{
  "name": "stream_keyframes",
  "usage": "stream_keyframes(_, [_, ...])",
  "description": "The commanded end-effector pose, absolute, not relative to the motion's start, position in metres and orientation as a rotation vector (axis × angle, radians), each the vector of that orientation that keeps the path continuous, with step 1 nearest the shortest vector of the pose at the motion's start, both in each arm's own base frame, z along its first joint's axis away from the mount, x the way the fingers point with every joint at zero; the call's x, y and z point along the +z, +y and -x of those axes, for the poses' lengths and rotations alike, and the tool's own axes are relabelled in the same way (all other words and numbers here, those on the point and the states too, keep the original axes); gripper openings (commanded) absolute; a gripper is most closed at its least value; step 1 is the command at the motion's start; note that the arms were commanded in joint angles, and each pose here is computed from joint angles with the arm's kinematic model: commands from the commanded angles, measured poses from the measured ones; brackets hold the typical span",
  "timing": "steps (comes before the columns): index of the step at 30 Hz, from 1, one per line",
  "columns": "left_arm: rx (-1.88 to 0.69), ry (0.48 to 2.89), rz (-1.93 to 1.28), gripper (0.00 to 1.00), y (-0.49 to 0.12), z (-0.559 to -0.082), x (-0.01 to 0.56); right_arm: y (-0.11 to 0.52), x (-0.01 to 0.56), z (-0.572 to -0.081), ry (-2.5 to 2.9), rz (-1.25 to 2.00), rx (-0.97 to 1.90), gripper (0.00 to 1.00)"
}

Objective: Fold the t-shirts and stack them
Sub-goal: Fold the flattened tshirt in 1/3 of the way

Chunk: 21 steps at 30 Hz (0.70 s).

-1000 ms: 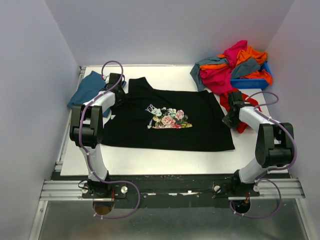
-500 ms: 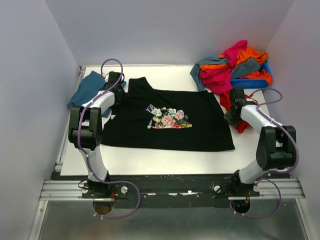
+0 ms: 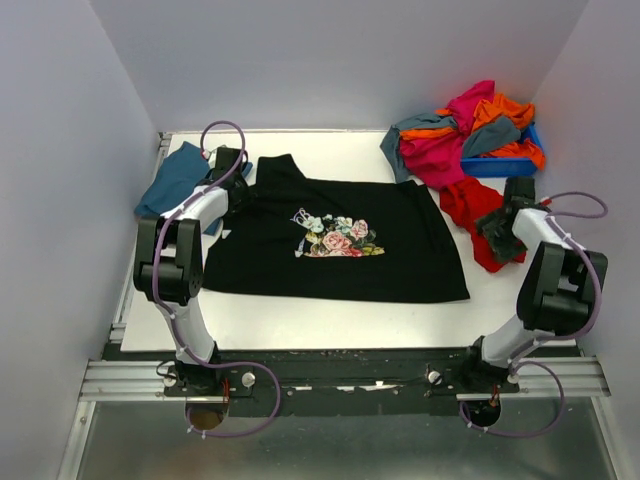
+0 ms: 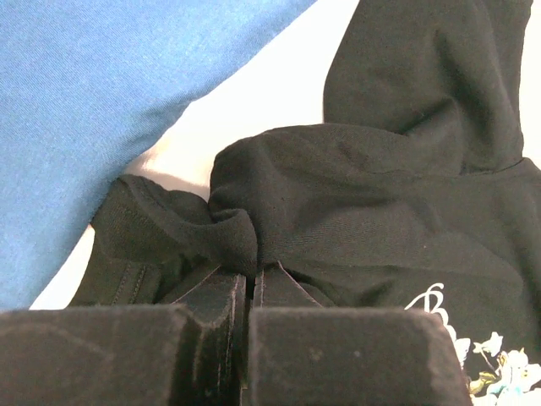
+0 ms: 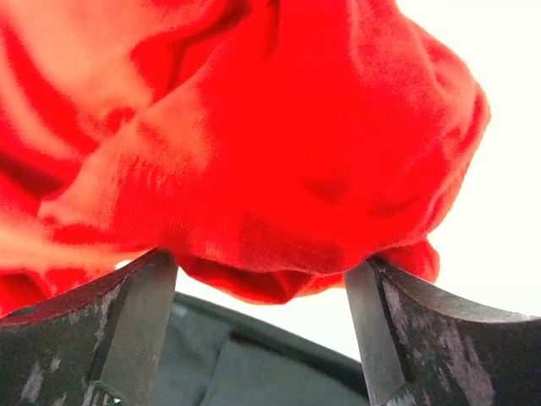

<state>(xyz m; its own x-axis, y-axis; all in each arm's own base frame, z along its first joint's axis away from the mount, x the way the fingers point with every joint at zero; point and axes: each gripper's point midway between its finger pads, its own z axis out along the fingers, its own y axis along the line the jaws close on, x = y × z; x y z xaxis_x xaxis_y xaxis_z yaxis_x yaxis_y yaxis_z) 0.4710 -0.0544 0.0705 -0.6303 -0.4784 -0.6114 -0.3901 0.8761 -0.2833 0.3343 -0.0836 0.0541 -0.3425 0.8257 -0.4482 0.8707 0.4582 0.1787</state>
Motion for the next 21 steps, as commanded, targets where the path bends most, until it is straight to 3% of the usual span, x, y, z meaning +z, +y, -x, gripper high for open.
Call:
stream_keyframes(1, [-0.184,2.255,0.601,0.05,-0.054,-0.477,0.097,-0.105,0.035,-0.355,2.213,-1.572,-0.025,0.85])
stream_keyframes(3, [-0.199,2.259,0.594,0.05,-0.057,-0.477,0.096,-0.124,0.037,-0.364,2.172,-1.609,-0.091,0.82])
stream_keyframes(9, [-0.219,2.242,0.589,0.09,-0.058,-0.475,0.102,-0.152,0.1,-0.375,2.036,-1.547,-0.215,0.86])
stream_keyframes(13, [-0.292,2.204,0.591,0.39,-0.066,-0.474,0.11,-0.137,0.13,-0.357,1.969,-1.487,-0.16,0.89])
stream_keyframes(16, [-0.281,2.202,0.595,0.5,-0.064,-0.471,0.11,-0.115,0.136,-0.339,1.988,-1.427,-0.063,0.9])
stream_keyframes(21, [-0.291,2.187,0.585,0.58,-0.066,-0.465,0.123,-0.066,0.124,-0.295,2.087,-1.297,0.022,0.88])
